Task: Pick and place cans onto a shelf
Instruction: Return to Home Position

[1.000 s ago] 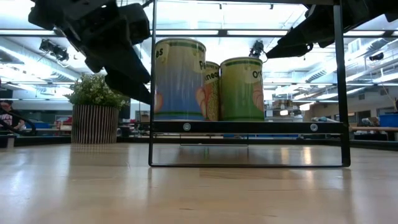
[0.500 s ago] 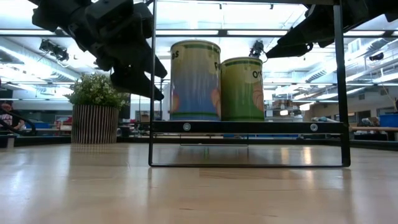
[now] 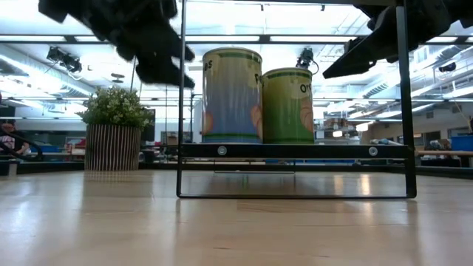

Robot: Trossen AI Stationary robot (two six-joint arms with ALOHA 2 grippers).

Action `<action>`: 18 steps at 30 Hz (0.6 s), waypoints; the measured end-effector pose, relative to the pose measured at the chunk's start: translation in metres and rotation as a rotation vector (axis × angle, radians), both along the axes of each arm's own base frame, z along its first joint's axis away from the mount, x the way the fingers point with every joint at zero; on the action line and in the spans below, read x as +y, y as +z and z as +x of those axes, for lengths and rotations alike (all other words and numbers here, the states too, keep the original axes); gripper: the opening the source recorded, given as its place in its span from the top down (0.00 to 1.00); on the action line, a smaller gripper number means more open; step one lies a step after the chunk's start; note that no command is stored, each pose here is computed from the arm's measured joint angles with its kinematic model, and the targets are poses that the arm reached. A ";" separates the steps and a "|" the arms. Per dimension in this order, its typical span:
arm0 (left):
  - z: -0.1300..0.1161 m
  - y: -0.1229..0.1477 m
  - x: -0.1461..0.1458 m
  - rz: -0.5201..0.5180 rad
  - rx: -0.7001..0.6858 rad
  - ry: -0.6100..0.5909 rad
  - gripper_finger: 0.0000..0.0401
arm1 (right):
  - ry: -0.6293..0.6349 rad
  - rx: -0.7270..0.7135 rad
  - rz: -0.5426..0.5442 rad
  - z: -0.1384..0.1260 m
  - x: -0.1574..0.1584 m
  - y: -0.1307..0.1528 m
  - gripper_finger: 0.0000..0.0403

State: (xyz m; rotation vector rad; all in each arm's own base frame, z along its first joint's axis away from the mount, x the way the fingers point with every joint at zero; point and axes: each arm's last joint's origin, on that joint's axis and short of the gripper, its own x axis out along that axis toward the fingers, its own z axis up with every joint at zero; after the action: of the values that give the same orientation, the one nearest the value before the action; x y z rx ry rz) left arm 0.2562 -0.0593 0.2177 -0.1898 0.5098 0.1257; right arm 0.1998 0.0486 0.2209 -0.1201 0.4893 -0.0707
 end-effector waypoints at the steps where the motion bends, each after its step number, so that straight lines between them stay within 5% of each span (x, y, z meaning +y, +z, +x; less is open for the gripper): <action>1: -0.003 0.006 0.002 0.016 -0.018 -0.004 0.03 | 0.001 -0.007 0.002 -0.001 0.000 -0.001 0.09; 18: -0.002 0.042 0.035 0.285 -0.245 0.070 0.03 | -0.015 -0.141 -0.002 -0.023 -0.013 -0.017 0.09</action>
State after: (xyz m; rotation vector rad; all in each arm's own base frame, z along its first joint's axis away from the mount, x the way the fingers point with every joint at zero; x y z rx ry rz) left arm 0.2544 -0.0247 0.2593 0.0557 0.2368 0.2381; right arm 0.1767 0.0360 0.2039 -0.1124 0.3491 -0.0932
